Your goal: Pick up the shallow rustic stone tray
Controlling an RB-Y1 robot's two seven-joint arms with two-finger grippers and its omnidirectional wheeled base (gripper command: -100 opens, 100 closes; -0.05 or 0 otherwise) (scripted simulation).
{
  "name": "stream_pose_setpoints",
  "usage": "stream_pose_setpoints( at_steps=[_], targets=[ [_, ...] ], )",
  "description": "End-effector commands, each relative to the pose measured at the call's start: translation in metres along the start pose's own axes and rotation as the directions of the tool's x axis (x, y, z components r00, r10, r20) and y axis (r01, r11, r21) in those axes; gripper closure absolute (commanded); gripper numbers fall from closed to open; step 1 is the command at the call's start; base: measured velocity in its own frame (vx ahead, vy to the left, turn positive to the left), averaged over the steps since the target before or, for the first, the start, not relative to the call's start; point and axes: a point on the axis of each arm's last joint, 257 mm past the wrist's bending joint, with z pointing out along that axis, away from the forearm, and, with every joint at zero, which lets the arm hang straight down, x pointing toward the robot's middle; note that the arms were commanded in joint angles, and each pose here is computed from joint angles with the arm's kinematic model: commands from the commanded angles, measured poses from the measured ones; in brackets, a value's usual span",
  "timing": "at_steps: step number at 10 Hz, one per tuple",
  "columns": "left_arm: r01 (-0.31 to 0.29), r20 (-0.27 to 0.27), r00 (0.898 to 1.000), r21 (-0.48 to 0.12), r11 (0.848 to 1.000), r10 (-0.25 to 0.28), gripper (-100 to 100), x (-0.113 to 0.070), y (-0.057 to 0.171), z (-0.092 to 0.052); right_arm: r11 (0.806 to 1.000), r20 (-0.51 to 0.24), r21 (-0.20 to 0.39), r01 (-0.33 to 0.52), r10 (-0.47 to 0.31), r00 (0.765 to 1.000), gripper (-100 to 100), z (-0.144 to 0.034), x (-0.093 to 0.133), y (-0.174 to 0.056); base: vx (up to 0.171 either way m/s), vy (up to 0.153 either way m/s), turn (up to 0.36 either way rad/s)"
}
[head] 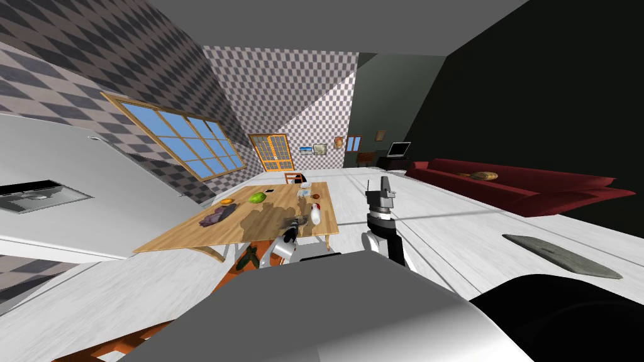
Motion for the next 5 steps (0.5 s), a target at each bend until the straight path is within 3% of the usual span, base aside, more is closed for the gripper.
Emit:
stream_pose_setpoints(
  at_steps=[1, 5],
  targets=[
    [-0.002, -0.001, 1.000, 0.001, 1.000, 0.002, -100, -0.0027, 0.0034, 0.0051, 1.000, 0.000, 0.000, 0.000, 0.000, 1.000, 0, 0.0000, 0.0000, 0.0000, 0.028, -0.008, 0.016],
    [-0.003, -0.002, 1.000, 0.000, 1.000, 0.003, -100, -0.0059, 0.0083, 0.0104, 1.000, 0.000, 0.000, 0.000, 0.000, 1.000, 0, 0.0000, 0.0000, 0.0000, 0.039, -0.019, 0.010]
  ],
)
